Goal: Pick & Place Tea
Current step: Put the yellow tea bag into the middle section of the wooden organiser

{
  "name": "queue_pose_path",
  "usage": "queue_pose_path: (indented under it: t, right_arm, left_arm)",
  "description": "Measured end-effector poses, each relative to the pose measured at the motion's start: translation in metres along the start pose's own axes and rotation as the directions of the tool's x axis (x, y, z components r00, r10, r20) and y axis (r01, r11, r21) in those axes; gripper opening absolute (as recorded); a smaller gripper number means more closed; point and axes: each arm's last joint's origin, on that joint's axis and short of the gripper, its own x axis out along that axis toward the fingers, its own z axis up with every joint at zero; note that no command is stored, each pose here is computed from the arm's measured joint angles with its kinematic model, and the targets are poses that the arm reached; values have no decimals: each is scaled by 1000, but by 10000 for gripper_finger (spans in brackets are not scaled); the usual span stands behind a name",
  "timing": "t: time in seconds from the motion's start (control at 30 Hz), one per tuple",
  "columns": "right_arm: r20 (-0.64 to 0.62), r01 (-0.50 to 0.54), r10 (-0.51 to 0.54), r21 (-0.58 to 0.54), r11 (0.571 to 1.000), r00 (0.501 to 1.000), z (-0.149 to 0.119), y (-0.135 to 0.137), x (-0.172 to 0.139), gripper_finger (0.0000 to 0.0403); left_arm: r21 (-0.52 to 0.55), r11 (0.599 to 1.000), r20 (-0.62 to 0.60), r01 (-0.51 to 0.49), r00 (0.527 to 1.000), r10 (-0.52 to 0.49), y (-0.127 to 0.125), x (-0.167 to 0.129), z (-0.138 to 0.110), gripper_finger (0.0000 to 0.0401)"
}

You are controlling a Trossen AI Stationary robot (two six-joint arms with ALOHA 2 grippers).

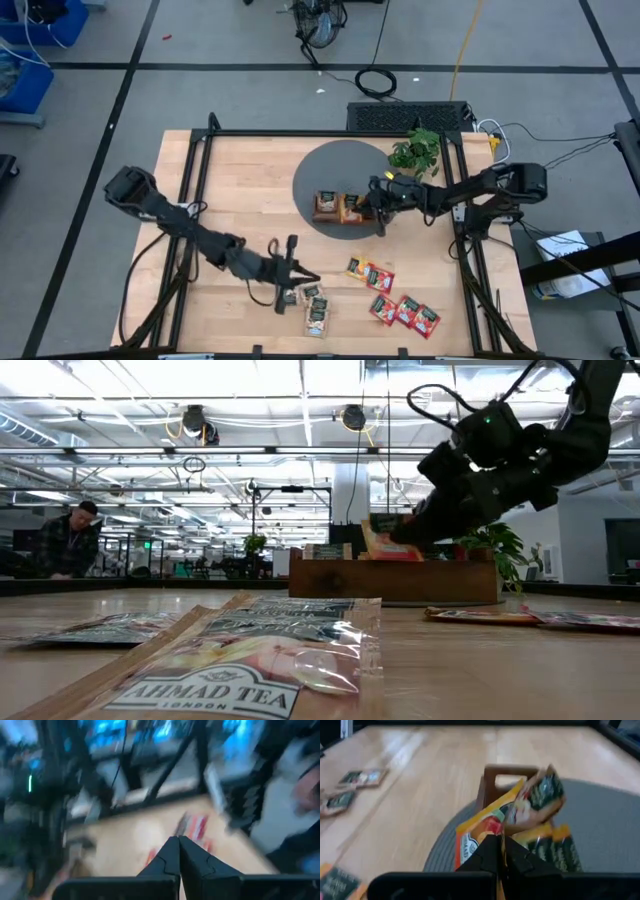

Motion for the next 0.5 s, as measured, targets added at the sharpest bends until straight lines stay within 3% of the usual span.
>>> queue_pose_path:
  t: [0.5]
  right_arm:
    - [-2, 54, -54, -21, 998, 999, -1, -12, -4, 0]
  left_arm:
    - [-71, 997, -76, -26, 997, 20, 21, -1, -3, 20]
